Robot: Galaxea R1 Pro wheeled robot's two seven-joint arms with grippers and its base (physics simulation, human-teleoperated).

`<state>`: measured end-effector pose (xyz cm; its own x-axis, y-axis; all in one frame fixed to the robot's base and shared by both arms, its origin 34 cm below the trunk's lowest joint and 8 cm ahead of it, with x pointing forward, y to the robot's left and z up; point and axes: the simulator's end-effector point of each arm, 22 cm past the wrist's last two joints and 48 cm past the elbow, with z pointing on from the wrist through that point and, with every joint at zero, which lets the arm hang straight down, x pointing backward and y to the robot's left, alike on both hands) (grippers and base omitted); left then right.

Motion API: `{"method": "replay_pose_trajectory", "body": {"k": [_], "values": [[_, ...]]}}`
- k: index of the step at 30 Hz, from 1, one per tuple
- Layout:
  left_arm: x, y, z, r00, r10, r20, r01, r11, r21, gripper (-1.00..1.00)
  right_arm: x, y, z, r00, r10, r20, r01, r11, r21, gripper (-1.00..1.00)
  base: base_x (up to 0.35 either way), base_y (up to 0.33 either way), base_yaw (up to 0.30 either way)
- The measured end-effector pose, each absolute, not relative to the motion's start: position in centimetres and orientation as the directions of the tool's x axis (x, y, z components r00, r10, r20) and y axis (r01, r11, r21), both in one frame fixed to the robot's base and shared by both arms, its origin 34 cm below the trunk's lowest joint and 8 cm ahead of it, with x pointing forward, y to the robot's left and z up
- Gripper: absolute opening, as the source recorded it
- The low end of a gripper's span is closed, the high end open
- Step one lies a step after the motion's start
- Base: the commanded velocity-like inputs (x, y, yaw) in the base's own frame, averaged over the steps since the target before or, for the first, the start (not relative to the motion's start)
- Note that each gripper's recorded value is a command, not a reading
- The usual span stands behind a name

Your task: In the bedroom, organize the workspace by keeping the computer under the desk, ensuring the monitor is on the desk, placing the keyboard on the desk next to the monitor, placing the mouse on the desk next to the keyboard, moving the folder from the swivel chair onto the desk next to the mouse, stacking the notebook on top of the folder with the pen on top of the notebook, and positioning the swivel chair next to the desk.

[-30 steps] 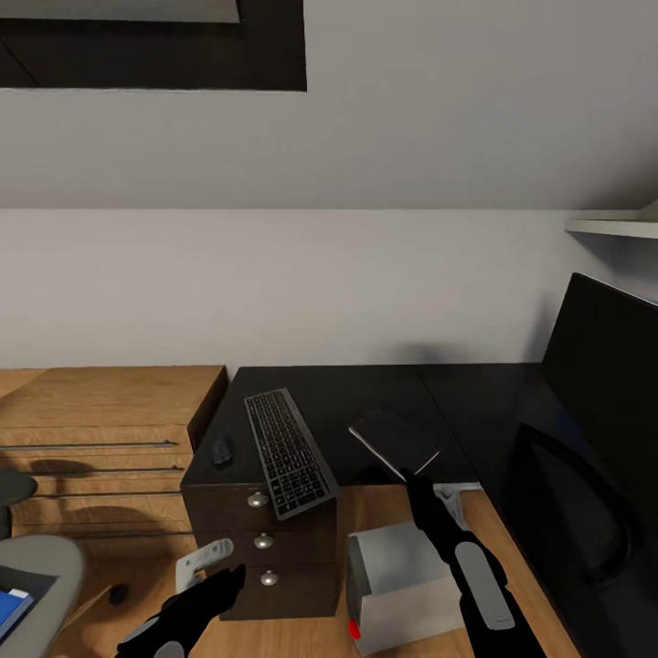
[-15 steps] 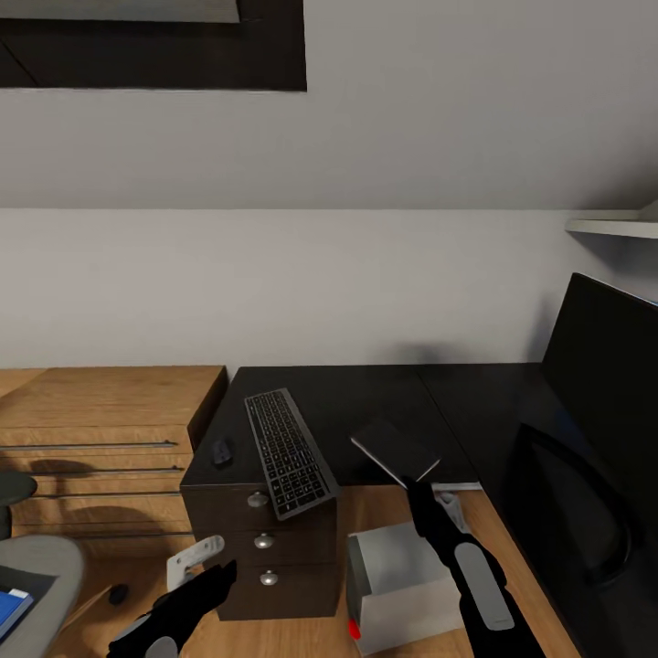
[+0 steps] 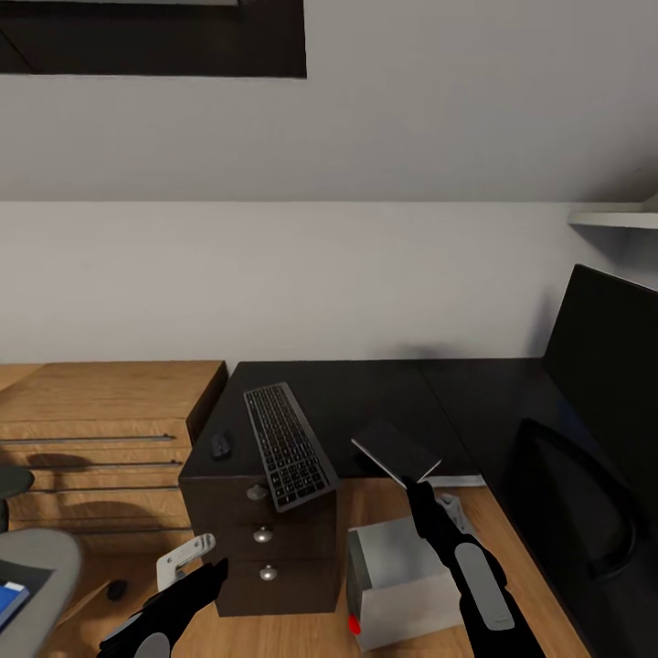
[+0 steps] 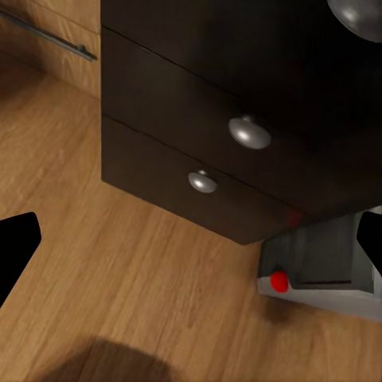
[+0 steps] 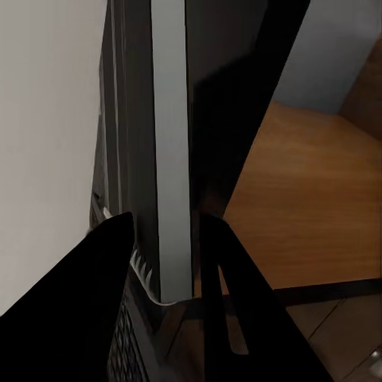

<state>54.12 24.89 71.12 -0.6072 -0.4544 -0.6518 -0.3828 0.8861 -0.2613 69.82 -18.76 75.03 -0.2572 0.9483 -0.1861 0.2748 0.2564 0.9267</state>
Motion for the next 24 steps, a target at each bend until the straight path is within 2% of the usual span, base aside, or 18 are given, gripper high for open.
{"method": "replay_pose_trajectory", "body": {"k": [24], "values": [[53.9,24.8,69.1,-0.611,-0.453,-0.65,-0.38,0.887,-0.262,1.0,69.6,-18.8,73.0,-0.255,0.949,-0.187,0.275,0.256,0.927,-1.0,0.0,0.0,0.0]]}}
